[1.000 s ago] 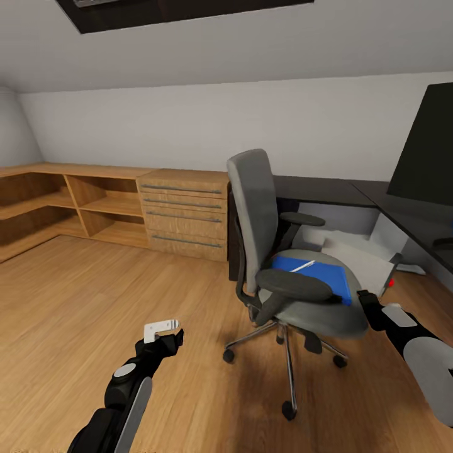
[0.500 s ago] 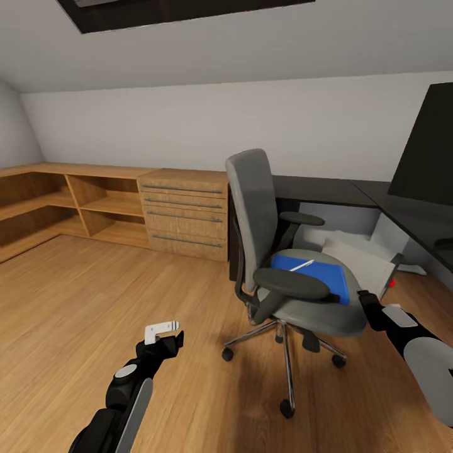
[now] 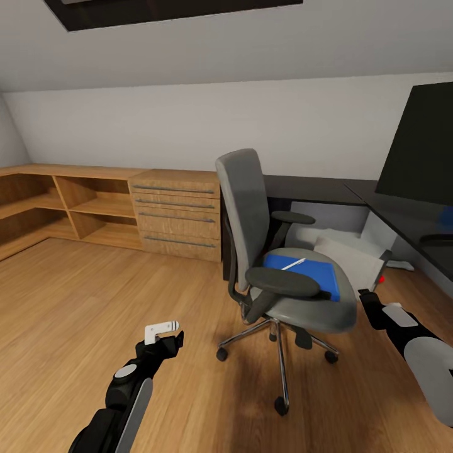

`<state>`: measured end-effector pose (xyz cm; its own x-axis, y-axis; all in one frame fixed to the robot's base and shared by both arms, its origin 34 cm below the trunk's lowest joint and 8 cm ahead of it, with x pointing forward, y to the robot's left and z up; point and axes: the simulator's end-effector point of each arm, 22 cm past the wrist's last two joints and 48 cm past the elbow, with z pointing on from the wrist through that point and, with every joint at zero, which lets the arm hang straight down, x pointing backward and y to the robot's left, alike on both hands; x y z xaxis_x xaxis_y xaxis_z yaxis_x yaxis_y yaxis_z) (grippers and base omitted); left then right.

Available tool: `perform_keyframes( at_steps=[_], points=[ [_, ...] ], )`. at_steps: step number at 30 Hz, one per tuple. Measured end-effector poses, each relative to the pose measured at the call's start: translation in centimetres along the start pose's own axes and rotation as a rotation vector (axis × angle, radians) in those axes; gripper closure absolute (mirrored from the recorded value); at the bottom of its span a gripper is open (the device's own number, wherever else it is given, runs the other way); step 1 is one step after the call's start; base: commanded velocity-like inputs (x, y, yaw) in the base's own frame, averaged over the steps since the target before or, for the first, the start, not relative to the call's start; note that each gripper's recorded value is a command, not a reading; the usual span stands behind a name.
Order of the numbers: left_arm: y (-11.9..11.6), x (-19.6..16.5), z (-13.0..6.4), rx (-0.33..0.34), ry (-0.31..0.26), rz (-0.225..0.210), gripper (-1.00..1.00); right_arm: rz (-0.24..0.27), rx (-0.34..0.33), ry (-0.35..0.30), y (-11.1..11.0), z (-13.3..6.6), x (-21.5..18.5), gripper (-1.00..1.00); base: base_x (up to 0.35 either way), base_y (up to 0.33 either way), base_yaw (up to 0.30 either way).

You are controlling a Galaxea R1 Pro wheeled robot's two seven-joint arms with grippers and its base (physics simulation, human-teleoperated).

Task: In the bedroom, organize the workspace by keeping the computer under the desk, ensuring the monitor is on the desk, placing the keyboard on the desk next to the monitor, placing the mouse on the desk next to the keyboard, moving the folder from the swivel chair onto the desk next to the mouse, stacking the notebook on top of the folder with the pen on top of the notebook, and positioning the swivel chair next to the desk.

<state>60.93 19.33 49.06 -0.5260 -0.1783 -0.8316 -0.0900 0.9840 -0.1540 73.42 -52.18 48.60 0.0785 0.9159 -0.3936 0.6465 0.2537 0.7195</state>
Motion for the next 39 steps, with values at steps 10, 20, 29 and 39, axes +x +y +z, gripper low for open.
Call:
perform_keyframes(
  at_steps=[10, 20, 29, 39],
  points=[
    [0.0, 0.0, 0.0, 0.0, 0.0, 0.0, -1.0, -0.003, -0.013, -0.011, 0.6, -0.1, -0.4, -1.0, 0.0, 0.0, 0.0],
    [0.0, 0.0, 0.0, 0.0, -0.001, 0.0, -1.0, -0.005, -0.025, -0.023, 1.2, -0.2, -1.0, -1.0, 0.075, 0.0, 0.0],
    [0.0, 0.1, 0.0, 0.0, 0.003, 0.001, -1.0, -0.004, -0.024, -0.024, 1.2, -0.2, -1.1, -1.0, 0.241, -0.042, 0.0],
    [0.1, 0.4, 0.1, -0.002, 0.01, 0.002, -1.0, -0.003, -0.023, -0.024, 1.1, -0.2, -1.0, -1.0, 0.134, -0.105, 0.0]
  ],
)
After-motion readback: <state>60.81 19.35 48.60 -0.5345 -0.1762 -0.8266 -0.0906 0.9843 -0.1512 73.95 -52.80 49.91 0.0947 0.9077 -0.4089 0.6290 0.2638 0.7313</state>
